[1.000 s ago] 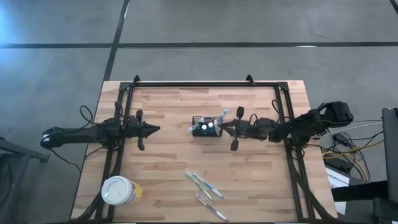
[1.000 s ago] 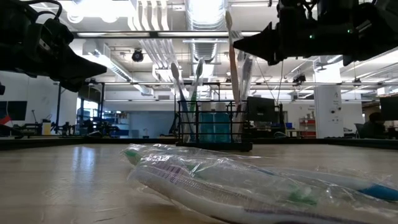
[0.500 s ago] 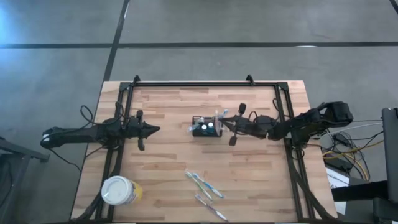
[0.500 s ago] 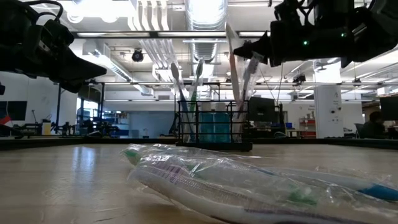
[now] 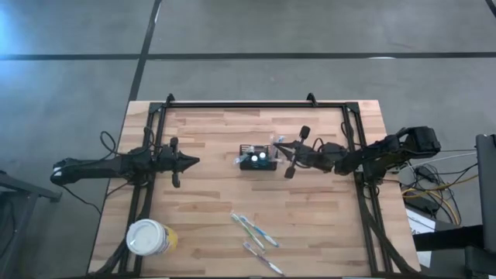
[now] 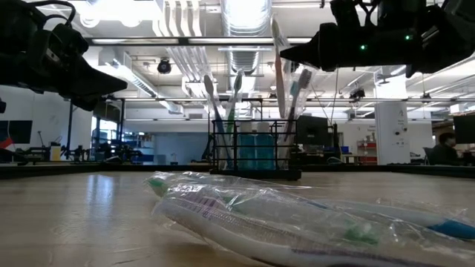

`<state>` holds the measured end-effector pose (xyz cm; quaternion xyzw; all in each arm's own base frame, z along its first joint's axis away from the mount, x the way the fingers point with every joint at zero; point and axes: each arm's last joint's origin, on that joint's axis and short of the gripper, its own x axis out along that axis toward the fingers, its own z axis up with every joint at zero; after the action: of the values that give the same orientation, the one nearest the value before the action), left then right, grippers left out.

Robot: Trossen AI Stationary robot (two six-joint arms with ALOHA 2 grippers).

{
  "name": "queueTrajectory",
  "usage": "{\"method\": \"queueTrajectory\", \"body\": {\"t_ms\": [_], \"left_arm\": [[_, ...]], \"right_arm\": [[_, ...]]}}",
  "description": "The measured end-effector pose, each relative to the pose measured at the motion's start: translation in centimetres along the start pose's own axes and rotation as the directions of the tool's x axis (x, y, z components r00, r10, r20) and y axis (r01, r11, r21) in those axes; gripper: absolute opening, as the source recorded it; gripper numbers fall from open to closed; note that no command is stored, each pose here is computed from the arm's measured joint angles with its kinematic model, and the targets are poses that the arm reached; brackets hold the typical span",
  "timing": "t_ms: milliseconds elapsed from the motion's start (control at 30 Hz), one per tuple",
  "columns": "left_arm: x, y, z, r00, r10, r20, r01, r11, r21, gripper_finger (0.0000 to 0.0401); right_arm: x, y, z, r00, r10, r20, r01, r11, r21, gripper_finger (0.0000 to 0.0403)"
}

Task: Pick & Place toothbrushing station
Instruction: Put the orange toothbrush into the wire organizer

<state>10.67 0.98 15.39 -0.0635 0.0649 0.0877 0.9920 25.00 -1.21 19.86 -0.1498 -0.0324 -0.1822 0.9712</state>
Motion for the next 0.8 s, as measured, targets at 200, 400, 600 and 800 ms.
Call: {"method": "queueTrajectory", "body": {"t_ms": [200,400,600,800], "left_arm": [[0.0,0.0,0.0,1.000,0.001,-0.002,-0.001,1.000,-0.001,0.0003],[0.0,0.0,0.0,1.000,0.001,-0.003,-0.001,1.000,0.000,0.0003],[0.0,0.0,-0.1,1.000,0.002,-0.005,-0.002,1.000,0.000,0.0003],[0.0,0.0,-0.1,1.000,0.003,-0.008,-0.003,1.000,0.000,0.0003]], "right_arm": [[0.1,0.1,-0.4,1.000,-0.015,-0.025,0.014,0.998,-0.054,0.0008],[0.2,0.4,-1.1,0.998,-0.008,-0.054,0.005,0.998,-0.061,0.0008],[0.5,1.0,-2.5,0.995,0.005,-0.095,-0.012,0.997,-0.075,0.0008],[0.8,1.5,-3.7,0.997,0.000,-0.080,-0.005,0.998,-0.058,0.0008]]}}
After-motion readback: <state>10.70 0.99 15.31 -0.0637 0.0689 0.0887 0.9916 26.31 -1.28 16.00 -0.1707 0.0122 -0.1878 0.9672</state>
